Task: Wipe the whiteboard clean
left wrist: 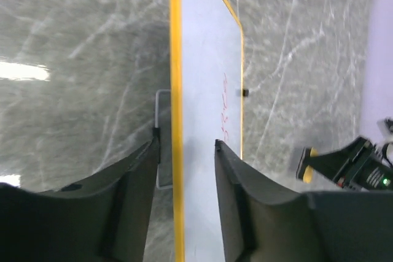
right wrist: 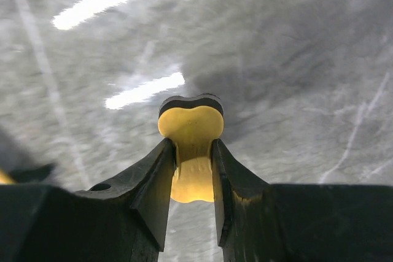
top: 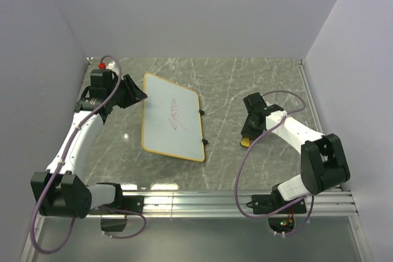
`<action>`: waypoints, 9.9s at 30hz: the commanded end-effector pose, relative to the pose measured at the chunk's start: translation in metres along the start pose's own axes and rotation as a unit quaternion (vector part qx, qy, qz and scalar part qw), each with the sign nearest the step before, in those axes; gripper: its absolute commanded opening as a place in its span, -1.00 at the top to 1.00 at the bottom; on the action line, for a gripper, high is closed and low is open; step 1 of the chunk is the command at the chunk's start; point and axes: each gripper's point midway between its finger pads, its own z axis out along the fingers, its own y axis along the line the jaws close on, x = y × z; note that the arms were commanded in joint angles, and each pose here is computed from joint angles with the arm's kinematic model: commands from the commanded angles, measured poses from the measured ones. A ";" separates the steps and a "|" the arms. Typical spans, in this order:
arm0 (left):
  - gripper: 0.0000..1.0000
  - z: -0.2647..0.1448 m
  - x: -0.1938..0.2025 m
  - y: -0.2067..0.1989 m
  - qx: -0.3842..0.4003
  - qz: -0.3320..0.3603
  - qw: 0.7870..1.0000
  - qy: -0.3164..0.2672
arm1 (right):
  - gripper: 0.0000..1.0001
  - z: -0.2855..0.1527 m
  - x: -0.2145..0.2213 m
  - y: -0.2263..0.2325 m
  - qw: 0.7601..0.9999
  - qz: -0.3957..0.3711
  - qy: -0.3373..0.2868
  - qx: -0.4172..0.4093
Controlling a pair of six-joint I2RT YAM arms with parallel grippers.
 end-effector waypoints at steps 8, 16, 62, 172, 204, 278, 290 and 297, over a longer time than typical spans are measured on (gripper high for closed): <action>0.65 0.032 0.050 -0.005 0.071 0.011 0.993 0.098 | 1.00 -0.066 -0.045 0.095 0.976 -0.050 -0.037 -0.210; 0.99 0.046 0.067 -0.006 0.079 0.054 0.986 0.135 | 1.00 -0.115 -0.073 0.196 0.933 -0.100 -0.032 -0.344; 0.99 0.101 0.114 -0.053 0.065 0.183 0.950 0.245 | 1.00 0.029 -0.028 0.189 0.983 -0.052 0.072 -0.159; 0.99 0.082 0.148 -0.041 0.036 0.216 0.944 0.247 | 1.00 -0.036 0.003 0.261 0.963 -0.038 0.047 -0.264; 0.99 0.076 0.142 -0.041 0.045 0.202 0.949 0.239 | 1.00 -0.085 0.033 0.292 0.941 -0.101 0.050 -0.320; 0.75 0.062 0.132 -0.042 0.035 0.194 0.957 0.211 | 1.00 -0.055 -0.034 0.114 0.984 0.018 -0.093 -0.150; 0.08 0.061 0.120 -0.051 0.037 0.185 0.963 0.190 | 1.00 0.009 -0.006 0.003 0.995 0.033 -0.088 0.035; -0.02 0.049 0.098 -0.063 0.036 0.190 0.967 0.164 | 1.00 0.024 0.002 -0.004 0.994 0.042 -0.079 0.058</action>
